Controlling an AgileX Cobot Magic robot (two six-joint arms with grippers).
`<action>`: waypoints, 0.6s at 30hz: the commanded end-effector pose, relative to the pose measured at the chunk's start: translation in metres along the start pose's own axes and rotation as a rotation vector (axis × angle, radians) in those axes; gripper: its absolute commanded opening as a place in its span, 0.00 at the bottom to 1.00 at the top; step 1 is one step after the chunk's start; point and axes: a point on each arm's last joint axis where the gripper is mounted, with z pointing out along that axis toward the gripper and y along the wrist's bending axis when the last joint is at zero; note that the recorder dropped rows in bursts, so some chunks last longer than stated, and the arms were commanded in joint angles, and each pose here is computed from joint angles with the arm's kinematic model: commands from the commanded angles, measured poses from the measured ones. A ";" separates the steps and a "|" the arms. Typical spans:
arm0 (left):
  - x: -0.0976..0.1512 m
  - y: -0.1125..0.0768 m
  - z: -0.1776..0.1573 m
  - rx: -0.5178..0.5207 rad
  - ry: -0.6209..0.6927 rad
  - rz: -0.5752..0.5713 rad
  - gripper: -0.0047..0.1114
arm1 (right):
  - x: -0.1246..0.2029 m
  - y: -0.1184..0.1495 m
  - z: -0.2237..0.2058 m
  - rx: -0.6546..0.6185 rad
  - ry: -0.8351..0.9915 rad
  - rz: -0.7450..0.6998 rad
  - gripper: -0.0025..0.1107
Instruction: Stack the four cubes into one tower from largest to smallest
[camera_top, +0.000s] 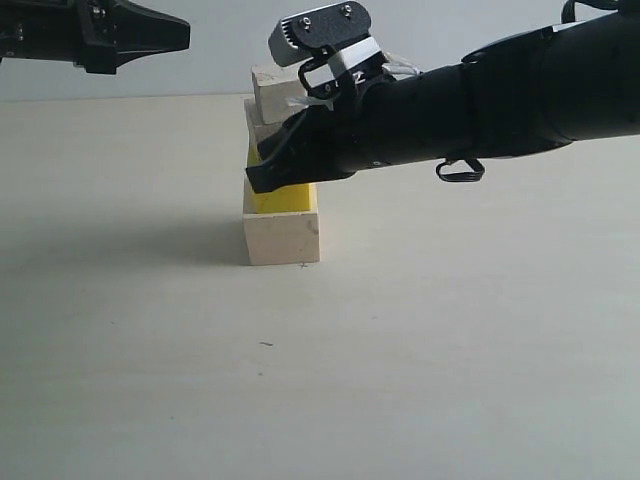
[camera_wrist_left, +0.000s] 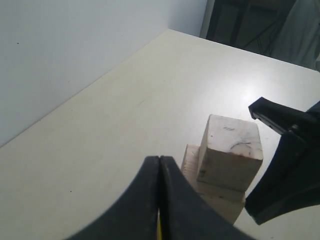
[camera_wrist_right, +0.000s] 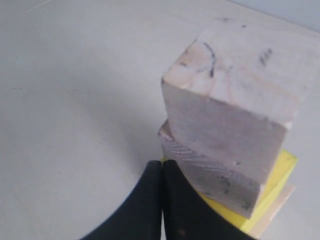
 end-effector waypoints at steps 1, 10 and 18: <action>-0.004 -0.001 -0.002 -0.005 -0.010 -0.001 0.04 | -0.002 -0.001 0.001 0.010 -0.005 -0.001 0.02; -0.004 -0.001 -0.002 -0.005 -0.010 -0.001 0.04 | 0.003 -0.004 0.011 0.002 0.015 0.016 0.02; -0.004 -0.001 -0.002 -0.005 -0.009 0.000 0.04 | -0.006 -0.004 0.010 0.007 -0.011 0.006 0.02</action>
